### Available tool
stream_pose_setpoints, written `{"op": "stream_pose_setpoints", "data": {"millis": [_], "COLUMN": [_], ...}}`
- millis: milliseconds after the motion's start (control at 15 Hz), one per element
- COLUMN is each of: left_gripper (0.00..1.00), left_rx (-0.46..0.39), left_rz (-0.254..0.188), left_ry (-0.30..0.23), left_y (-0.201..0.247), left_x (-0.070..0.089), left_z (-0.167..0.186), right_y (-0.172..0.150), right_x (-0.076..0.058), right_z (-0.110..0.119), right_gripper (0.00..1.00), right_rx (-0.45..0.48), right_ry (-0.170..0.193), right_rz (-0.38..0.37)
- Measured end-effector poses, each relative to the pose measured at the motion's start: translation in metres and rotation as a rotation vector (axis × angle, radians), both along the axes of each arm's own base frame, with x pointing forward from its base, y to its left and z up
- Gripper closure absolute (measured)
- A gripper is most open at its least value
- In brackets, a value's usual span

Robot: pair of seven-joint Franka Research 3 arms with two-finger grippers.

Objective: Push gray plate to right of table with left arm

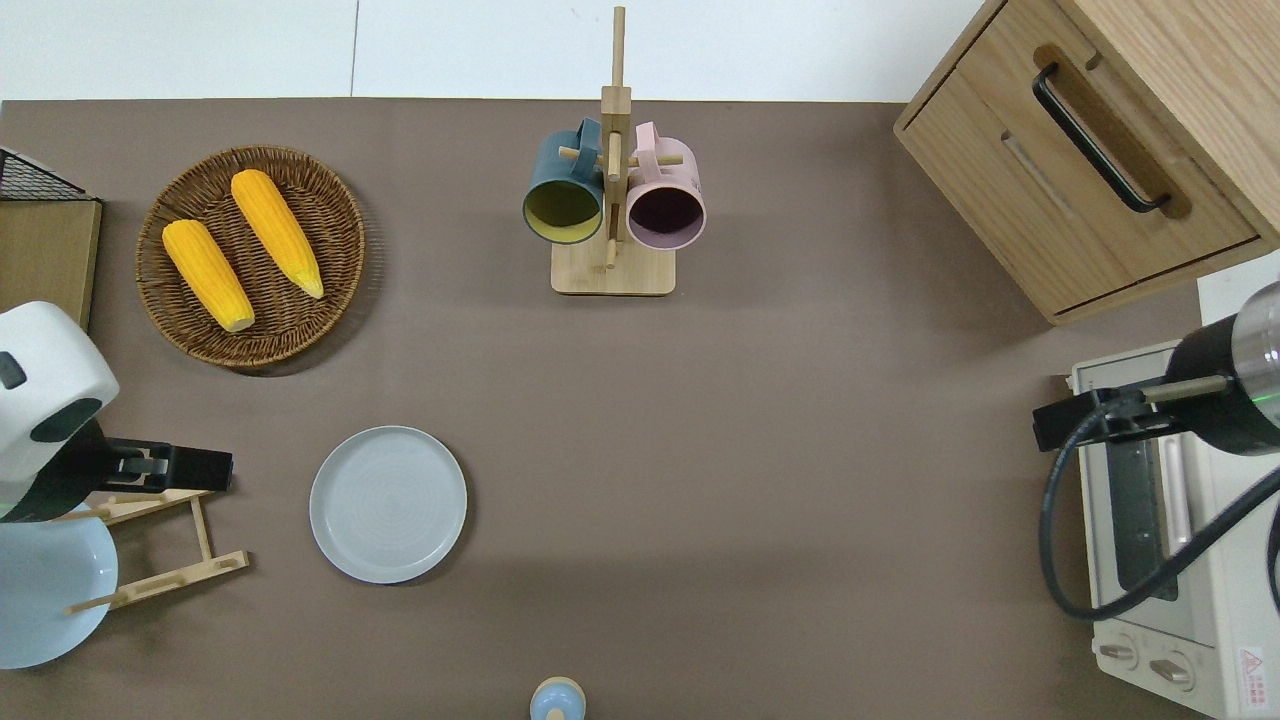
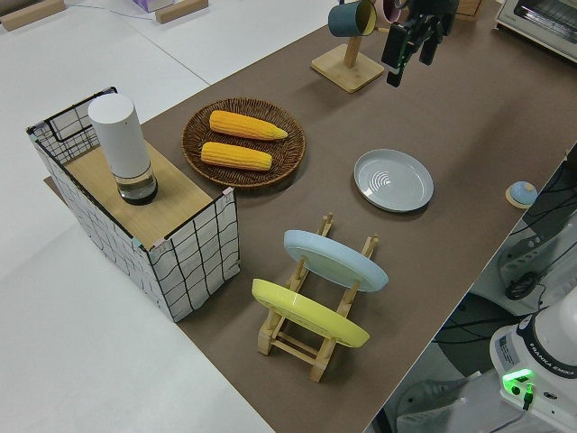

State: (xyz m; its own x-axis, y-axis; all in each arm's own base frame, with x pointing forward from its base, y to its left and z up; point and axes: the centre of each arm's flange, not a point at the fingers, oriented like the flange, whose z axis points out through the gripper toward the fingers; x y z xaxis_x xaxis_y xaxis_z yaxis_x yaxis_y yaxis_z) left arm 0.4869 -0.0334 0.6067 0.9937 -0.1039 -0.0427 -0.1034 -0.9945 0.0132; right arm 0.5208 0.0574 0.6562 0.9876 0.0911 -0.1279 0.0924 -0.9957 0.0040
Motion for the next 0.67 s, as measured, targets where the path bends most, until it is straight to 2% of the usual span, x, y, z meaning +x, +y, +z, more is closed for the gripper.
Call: {"op": "stream_pose_setpoints", "data": {"millis": [667], "left_gripper": [0.00], "left_rx": [0.004], "left_rz": [-0.020], "left_ry": [-0.001], "left_y": [-0.0101], "left_x": [-0.0007], "left_z": [0.0000], "right_y": [0.0000], "right_x": [0.0000], "right_z": [0.0000], "right_gripper": [0.01], "right_rx": [0.000], "right_ry": [0.000], "right_rz": [0.000]}}
